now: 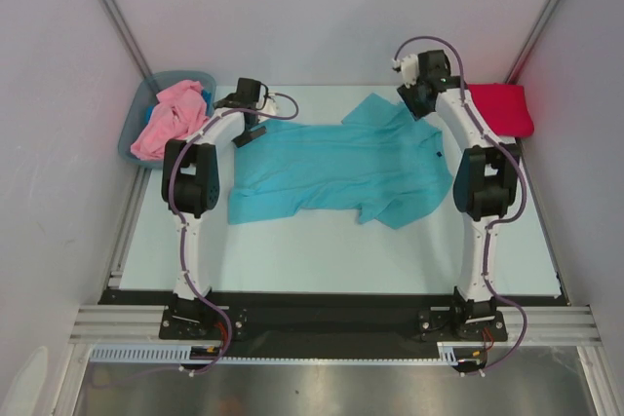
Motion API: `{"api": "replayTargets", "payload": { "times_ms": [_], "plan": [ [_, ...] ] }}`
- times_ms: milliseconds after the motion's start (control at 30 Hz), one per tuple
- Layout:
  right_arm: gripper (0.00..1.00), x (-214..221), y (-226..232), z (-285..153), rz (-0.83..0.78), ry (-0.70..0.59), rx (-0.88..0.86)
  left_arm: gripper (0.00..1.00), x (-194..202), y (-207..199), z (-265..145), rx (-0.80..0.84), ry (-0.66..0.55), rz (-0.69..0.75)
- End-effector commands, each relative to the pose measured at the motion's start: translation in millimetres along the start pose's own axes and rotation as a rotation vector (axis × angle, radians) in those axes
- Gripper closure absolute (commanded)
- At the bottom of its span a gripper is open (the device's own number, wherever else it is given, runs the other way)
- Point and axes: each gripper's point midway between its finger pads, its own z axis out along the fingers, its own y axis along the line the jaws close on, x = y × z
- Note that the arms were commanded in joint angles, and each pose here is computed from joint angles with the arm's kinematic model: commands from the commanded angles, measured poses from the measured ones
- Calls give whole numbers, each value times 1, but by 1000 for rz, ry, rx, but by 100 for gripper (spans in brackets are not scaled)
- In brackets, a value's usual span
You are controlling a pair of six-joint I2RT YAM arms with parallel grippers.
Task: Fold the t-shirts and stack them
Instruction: Flatten the tshirt out
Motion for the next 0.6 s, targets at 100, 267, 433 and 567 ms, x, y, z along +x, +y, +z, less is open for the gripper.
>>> {"api": "replayTargets", "payload": {
  "times_ms": [100, 267, 433, 567],
  "plan": [
    [56, -82, 11, 14, 28, -196, 35, 0, -11, 19, -28, -57, -43, -31],
    [100, -94, 18, 66, 71, -226, 84, 0, -12, 17, -32, -56, -43, -30],
    [100, -106, 41, 82, 37, -255, 64, 0, -13, 18, -36, -62, -45, -23],
    [100, -107, 57, 90, 30, -257, 43, 0, -14, 21, -38, -69, -46, -24]
  ]
}}
